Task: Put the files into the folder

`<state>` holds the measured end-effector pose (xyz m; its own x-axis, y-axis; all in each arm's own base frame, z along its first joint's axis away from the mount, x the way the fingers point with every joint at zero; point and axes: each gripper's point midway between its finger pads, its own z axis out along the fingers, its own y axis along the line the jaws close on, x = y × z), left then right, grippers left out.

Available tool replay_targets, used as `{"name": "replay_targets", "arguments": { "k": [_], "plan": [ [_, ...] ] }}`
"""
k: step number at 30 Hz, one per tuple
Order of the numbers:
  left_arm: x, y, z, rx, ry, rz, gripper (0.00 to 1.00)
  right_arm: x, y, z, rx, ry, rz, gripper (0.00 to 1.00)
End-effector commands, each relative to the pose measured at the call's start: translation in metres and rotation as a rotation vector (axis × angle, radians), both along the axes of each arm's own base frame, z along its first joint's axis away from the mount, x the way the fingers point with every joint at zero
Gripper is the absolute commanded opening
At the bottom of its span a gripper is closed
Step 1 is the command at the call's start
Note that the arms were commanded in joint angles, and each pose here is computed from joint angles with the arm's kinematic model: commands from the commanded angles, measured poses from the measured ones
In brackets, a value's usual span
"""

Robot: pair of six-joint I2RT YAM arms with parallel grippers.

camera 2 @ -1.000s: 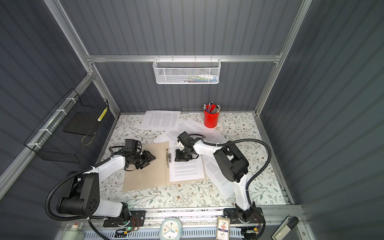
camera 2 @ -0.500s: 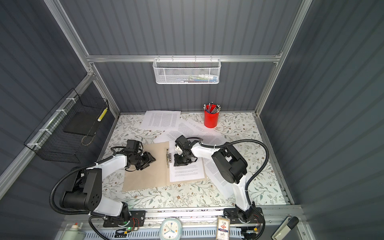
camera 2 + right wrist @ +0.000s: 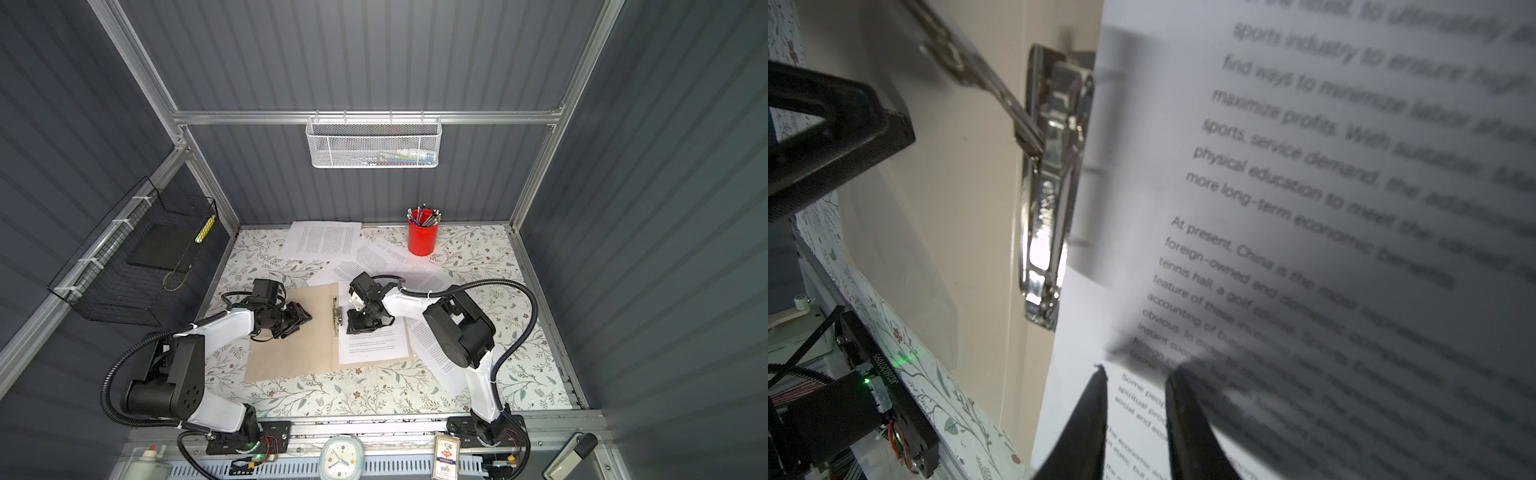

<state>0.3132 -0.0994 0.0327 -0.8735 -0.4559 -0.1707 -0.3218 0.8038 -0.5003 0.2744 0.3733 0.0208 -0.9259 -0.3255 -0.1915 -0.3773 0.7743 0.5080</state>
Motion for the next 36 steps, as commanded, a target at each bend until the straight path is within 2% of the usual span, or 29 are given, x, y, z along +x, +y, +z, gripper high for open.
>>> {"name": "replay_targets", "arguments": {
  "k": [1,14,21,25,30,34,35,36],
  "plan": [
    [-0.026,0.012,-0.031,0.054,0.129,0.005,0.56,-0.034,-0.019,-0.033,-0.1,0.09,0.041,0.28],
    [-0.026,0.013,-0.033,0.042,0.138,0.019,0.56,-0.041,-0.02,-0.033,-0.066,0.077,0.069,0.28],
    [-0.022,0.015,-0.021,0.03,0.114,0.046,0.55,-0.016,0.011,-0.003,0.067,0.003,0.08,0.39],
    [-0.009,0.014,0.011,0.036,0.027,0.021,0.57,0.001,0.019,0.028,0.127,-0.061,0.062,0.45],
    [0.009,0.009,0.076,0.024,-0.141,-0.001,0.66,0.033,-0.015,0.095,0.232,-0.191,-0.069,0.59],
    [0.01,-0.024,0.122,0.049,-0.243,-0.112,0.71,0.056,-0.082,0.137,0.237,-0.326,-0.229,0.82],
    [0.008,-0.041,0.131,0.055,-0.267,-0.155,0.71,0.058,-0.104,0.142,0.227,-0.356,-0.282,0.98],
    [0.006,-0.058,0.135,0.045,-0.277,-0.196,0.71,0.062,-0.127,0.143,0.198,-0.39,-0.354,0.99]
  ]
}}
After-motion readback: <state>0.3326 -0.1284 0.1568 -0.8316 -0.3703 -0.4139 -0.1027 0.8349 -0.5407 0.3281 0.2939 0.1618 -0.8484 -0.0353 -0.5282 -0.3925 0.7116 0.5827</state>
